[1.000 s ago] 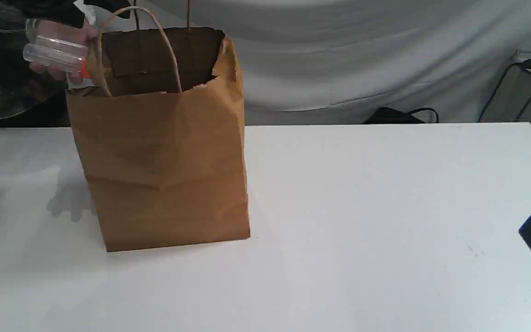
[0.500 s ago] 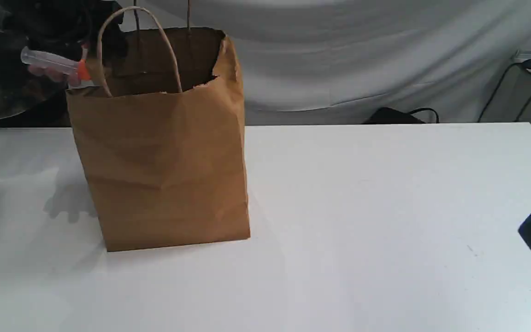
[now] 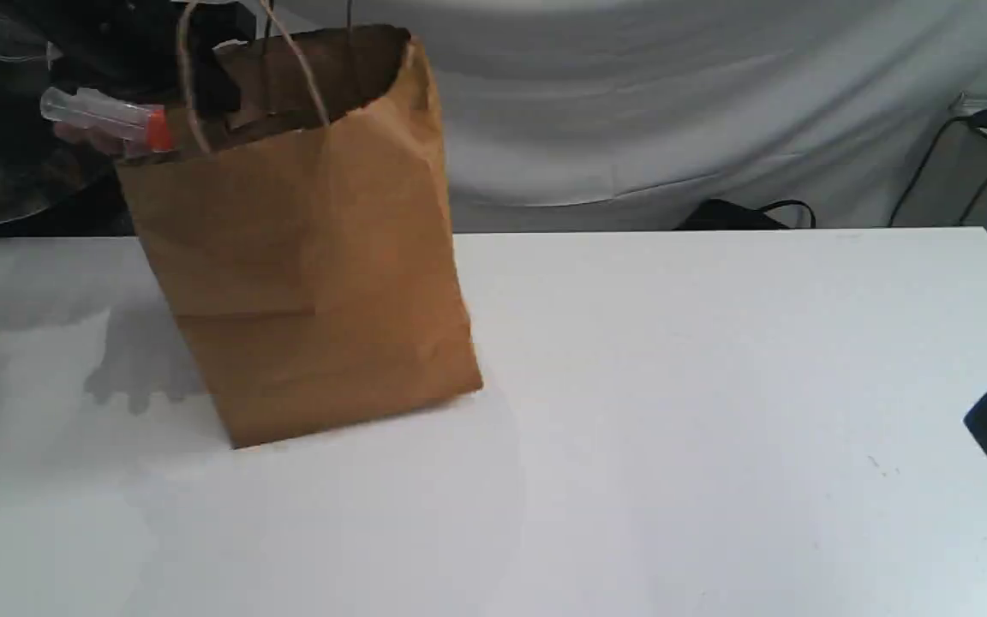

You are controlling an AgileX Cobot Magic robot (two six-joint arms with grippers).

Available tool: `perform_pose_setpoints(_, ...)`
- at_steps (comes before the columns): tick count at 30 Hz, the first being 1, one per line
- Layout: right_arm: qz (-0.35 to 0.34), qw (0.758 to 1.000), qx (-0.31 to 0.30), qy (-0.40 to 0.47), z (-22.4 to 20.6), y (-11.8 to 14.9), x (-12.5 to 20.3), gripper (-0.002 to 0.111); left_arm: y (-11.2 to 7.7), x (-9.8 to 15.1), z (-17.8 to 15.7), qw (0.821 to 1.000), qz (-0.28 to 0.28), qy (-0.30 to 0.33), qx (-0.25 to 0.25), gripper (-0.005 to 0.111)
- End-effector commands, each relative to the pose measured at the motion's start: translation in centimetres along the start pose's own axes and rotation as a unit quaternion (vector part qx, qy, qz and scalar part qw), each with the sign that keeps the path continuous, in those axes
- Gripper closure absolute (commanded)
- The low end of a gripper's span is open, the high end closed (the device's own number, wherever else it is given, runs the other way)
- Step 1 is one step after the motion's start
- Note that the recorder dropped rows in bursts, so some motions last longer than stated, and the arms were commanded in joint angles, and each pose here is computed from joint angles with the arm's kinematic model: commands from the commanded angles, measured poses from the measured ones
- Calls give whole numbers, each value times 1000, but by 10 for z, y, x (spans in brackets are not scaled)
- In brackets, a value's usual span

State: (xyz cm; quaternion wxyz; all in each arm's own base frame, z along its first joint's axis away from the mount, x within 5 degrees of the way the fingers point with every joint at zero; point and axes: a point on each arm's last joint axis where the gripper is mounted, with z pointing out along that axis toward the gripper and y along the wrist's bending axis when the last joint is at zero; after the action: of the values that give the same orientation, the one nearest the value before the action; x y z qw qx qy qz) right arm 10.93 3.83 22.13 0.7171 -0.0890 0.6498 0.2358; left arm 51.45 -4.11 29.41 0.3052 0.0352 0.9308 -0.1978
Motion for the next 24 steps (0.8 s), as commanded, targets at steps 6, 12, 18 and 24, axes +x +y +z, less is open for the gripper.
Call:
perform_pose_setpoints(6, -36, 986, -65, -151, -5, 13, -26, 108, -1, 5, -3, 999, 7, 35, 4, 107)
perform_pose_setpoints(12, -103, 982, -111, -116, 20, 19, -61, 108, -1, 10, -4, 997, 48, 58, 2, 107)
perform_pose_setpoints(18, -85, 979, -166, -87, 47, 21, -90, 108, -1, 9, -5, 995, 83, 57, 2, 107)
perform_pose_setpoints(24, -53, 972, -230, -9, 88, 8, -84, 101, -10, 9, -6, 992, 116, 57, 4, 107)
